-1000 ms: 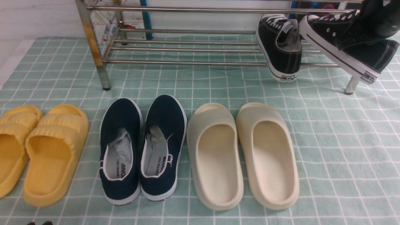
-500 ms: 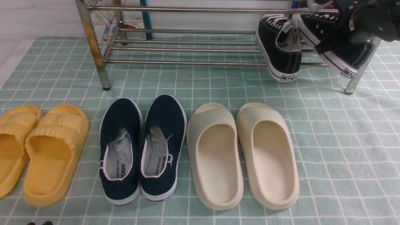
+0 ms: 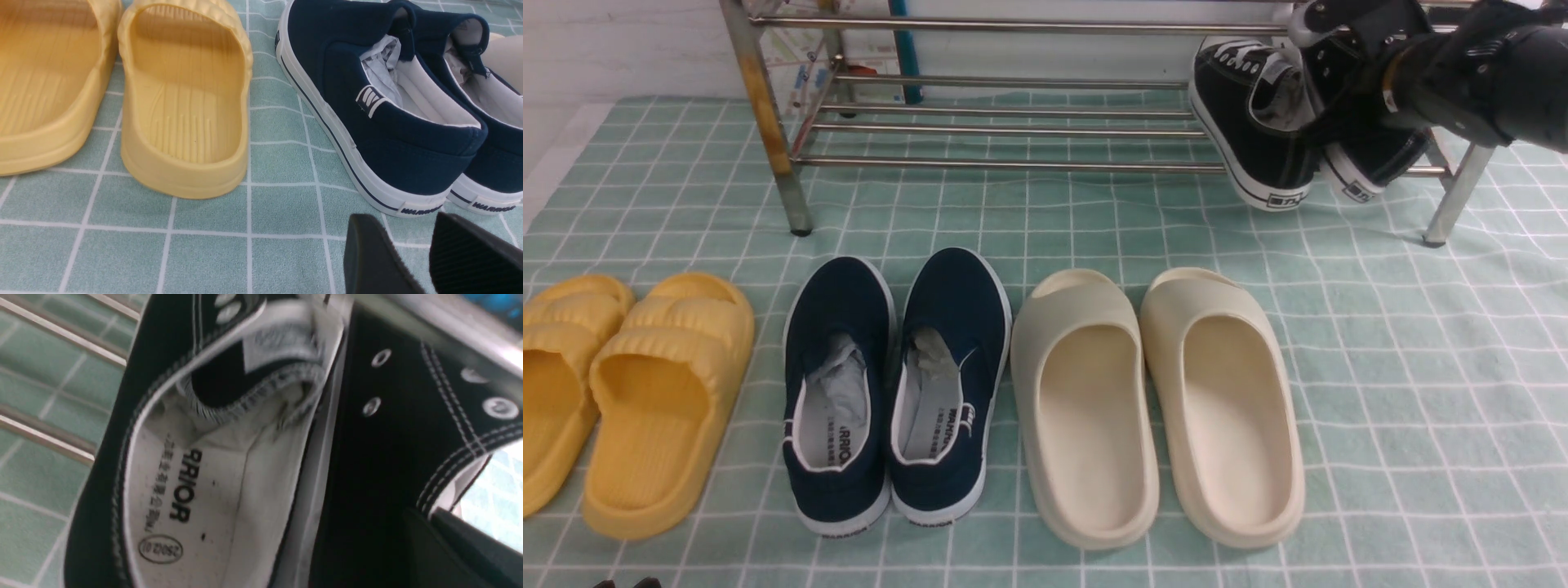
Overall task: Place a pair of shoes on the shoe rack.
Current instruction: Use the right arm to put a shoe into the shoe rack
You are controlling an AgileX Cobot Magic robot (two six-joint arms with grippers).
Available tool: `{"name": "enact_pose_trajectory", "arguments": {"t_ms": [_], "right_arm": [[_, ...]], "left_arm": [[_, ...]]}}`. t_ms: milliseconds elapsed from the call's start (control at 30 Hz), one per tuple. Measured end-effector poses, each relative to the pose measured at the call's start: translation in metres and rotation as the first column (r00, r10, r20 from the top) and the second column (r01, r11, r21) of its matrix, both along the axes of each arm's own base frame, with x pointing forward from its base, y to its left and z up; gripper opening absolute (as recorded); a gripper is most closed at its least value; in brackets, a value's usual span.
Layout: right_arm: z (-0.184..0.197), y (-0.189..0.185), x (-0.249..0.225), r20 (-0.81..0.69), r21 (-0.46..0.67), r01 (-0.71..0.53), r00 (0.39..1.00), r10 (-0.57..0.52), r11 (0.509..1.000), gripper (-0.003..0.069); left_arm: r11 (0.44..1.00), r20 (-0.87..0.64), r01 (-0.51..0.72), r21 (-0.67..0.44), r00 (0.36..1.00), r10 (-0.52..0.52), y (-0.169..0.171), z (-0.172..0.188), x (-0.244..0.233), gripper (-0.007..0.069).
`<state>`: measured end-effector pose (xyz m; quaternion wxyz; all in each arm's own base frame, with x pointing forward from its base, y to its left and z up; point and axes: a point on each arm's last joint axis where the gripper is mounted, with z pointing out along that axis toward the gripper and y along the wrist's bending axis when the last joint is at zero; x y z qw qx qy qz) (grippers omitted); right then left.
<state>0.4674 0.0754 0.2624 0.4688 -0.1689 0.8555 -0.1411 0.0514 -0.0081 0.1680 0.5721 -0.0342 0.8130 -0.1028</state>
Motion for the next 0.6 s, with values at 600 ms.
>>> {"name": "enact_pose_trajectory", "arguments": {"t_ms": [600], "right_arm": [[0.014,-0.007,0.007,-0.002,-0.057,0.078,0.997,-0.078,0.995,0.0025]], "left_arm": [[1.0,0.0,0.0,0.0,1.0,0.0,0.0,0.0,0.0,0.0239]]}}
